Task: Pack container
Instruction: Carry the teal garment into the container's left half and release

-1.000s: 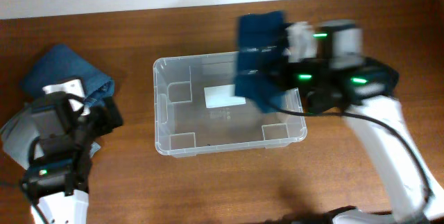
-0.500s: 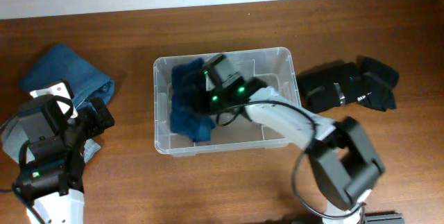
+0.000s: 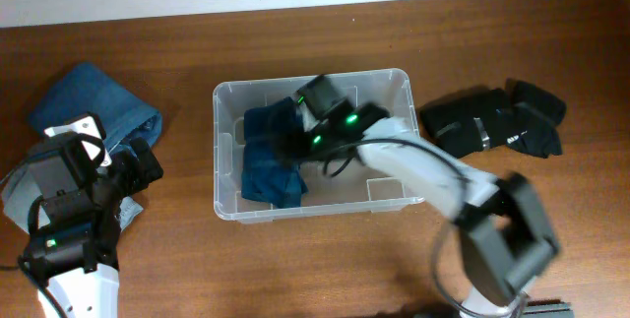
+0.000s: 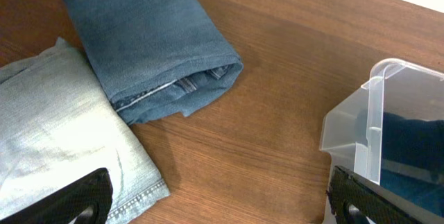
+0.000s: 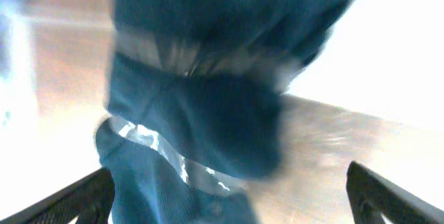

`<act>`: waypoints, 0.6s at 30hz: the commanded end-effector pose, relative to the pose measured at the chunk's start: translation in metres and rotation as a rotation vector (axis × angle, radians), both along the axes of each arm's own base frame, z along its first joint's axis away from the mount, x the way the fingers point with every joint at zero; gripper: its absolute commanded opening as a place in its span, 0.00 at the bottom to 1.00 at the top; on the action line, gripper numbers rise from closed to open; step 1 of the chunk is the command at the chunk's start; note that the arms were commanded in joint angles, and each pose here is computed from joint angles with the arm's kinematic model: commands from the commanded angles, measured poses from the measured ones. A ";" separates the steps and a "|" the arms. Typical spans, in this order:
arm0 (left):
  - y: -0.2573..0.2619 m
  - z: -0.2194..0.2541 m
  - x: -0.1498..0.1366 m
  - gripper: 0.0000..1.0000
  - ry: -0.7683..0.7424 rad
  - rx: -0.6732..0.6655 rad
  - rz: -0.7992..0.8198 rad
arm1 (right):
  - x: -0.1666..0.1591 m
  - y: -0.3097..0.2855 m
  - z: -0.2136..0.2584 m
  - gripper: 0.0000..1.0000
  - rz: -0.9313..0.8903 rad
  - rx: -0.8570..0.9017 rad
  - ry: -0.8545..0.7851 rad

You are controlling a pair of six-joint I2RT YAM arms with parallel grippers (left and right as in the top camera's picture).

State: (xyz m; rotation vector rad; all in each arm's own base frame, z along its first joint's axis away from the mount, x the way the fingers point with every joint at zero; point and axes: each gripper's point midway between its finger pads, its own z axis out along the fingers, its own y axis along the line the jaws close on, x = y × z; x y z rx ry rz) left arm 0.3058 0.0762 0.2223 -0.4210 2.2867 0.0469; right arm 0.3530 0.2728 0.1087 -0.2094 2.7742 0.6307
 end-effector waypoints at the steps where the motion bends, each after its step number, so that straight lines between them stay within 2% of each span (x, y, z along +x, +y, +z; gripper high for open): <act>1: 0.000 0.008 0.003 1.00 -0.021 -0.009 0.003 | 0.037 -0.064 0.121 0.99 -0.086 -0.071 -0.341; 4: 0.001 0.008 0.004 0.99 -0.023 -0.008 0.003 | 0.040 -0.142 0.166 0.98 -0.277 -0.122 -0.415; 8: 0.001 0.009 0.004 0.99 -0.026 -0.008 0.002 | 0.033 -0.248 0.172 0.99 -0.542 -0.160 -0.352; 11: 0.001 0.009 0.005 0.99 -0.028 -0.007 0.002 | 0.021 -0.306 0.147 0.98 -0.677 -0.119 -0.220; 14: 0.001 0.009 0.005 0.99 -0.028 -0.007 0.002 | 0.009 -0.345 0.102 0.99 -0.779 -0.029 -0.088; 18: 0.001 0.009 0.005 0.99 -0.028 -0.007 0.003 | -0.005 -0.366 0.038 0.99 -0.834 0.052 0.011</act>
